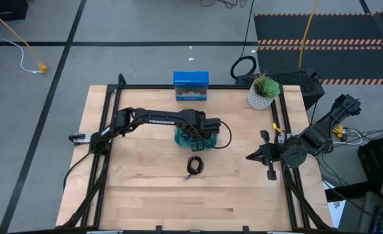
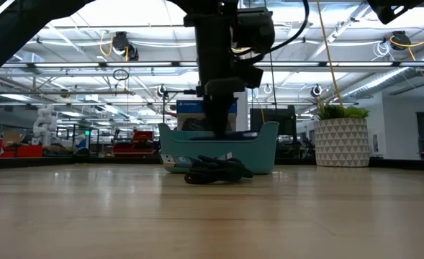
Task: Pick and place USB-C Cables
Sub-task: Put the violet charger cable into the green container, then put the black charger cable into the green container
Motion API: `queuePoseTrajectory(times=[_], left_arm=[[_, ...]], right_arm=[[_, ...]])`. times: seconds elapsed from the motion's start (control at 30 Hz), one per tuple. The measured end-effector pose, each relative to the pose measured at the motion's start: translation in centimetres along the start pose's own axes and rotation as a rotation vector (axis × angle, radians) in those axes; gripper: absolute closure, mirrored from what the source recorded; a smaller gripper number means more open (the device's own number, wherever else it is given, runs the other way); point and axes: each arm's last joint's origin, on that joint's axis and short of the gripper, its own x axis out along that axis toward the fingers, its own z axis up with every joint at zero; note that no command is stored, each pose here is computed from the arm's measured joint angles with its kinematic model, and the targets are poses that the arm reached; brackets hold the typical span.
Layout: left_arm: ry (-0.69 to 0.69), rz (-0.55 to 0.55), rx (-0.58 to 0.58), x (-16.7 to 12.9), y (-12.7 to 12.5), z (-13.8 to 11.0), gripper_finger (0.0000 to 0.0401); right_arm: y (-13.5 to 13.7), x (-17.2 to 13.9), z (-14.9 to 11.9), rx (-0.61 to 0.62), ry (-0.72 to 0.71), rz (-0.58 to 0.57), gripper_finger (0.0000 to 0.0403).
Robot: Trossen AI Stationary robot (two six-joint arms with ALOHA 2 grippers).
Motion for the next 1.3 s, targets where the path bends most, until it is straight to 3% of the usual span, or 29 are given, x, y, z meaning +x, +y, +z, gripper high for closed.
queuePoseTrajectory(times=[0.17,0.3,0.47,0.67,0.87,1.07,1.3], left_arm=[[0.016,0.000,0.004,-0.4,0.1,-0.3,0.0224],[-0.014,-0.002,0.008,-2.2,-0.2,-0.6,0.0210],[-0.063,-0.012,0.054,-4.5,-1.5,-1.0,0.0231],[-0.170,-0.055,0.099,-9.4,-3.4,-2.3,0.0268],[-0.275,-0.084,0.123,-14.6,-4.9,-4.6,0.0290],[-0.325,-0.047,0.126,-17.5,-5.9,-6.6,0.0303],[-0.311,0.053,0.109,-19.5,-5.9,-8.8,0.0304]], right_arm=[[-0.1,0.0,0.0,0.000,-0.009,-0.024,0.0403],[-0.2,0.0,0.1,0.000,-0.026,-0.068,0.0403],[0.0,0.4,0.3,0.094,-0.062,-0.078,0.0403],[0.4,1.1,0.4,0.164,-0.077,-0.075,0.0403],[1.0,1.2,1.4,0.115,-0.162,-0.031,0.0403],[1.0,0.8,3.3,0.018,-0.183,0.020,0.0403],[0.7,-0.8,7.6,-0.038,-0.140,0.031,0.0403]])
